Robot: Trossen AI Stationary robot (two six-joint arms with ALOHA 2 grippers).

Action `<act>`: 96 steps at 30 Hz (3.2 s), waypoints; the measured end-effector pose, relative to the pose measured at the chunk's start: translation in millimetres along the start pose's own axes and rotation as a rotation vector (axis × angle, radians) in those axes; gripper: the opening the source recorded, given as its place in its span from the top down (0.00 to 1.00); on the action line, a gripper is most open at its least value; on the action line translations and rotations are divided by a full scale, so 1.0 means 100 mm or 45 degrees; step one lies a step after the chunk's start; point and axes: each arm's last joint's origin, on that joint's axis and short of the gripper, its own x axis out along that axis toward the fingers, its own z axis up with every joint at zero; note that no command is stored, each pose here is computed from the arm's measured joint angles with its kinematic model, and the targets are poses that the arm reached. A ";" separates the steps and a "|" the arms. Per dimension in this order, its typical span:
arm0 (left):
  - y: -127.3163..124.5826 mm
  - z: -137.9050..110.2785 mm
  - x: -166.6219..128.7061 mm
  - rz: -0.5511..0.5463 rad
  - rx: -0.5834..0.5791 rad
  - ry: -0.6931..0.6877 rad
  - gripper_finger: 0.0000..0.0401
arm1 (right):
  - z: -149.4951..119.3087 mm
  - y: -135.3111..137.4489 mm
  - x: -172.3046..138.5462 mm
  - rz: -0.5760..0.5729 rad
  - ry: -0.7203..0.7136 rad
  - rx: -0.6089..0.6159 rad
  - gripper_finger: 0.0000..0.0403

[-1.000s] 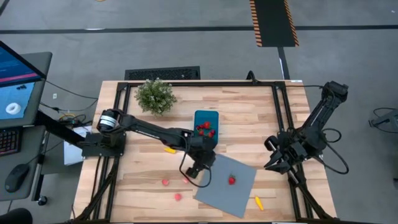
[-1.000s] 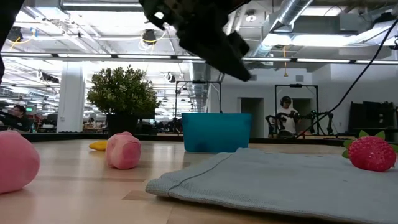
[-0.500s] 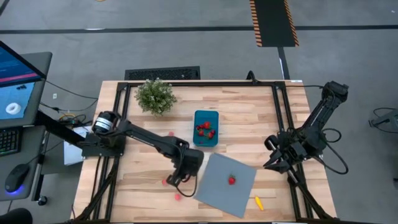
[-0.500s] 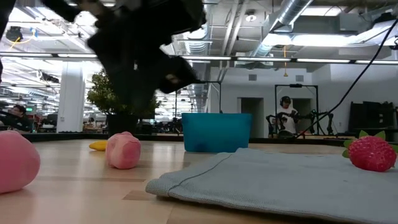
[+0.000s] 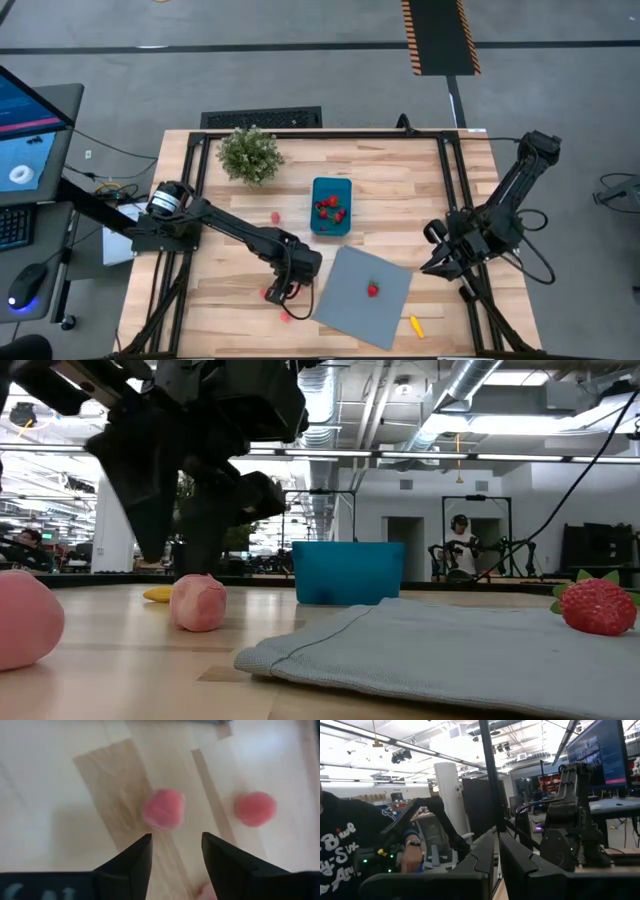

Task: Pick and placing Produce into tupperware
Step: Put the peach into the blue bin

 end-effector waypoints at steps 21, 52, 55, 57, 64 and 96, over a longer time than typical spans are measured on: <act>0.02 0.10 0.03 -0.036 -0.006 -0.123 0.59 | -0.06 0.02 0.06 -0.066 -0.006 -0.004 0.87; -0.02 0.04 0.30 -0.046 -0.018 -0.014 0.59 | -0.05 0.02 0.05 -0.067 -0.015 0.002 0.87; -0.03 0.03 0.31 -0.030 -0.014 -0.005 0.59 | -0.05 0.02 0.05 -0.067 -0.018 -0.002 0.87; -0.03 0.04 0.31 -0.022 -0.010 -0.015 0.59 | -0.04 0.02 0.05 -0.068 -0.021 -0.011 0.87; -0.02 0.03 0.31 0.017 -0.010 0.006 0.65 | -0.04 0.02 0.05 -0.068 -0.026 -0.023 0.87; -0.12 -0.63 -1.93 0.439 -0.004 -0.915 0.72 | -0.02 -0.05 0.02 -0.303 0.003 -0.074 0.87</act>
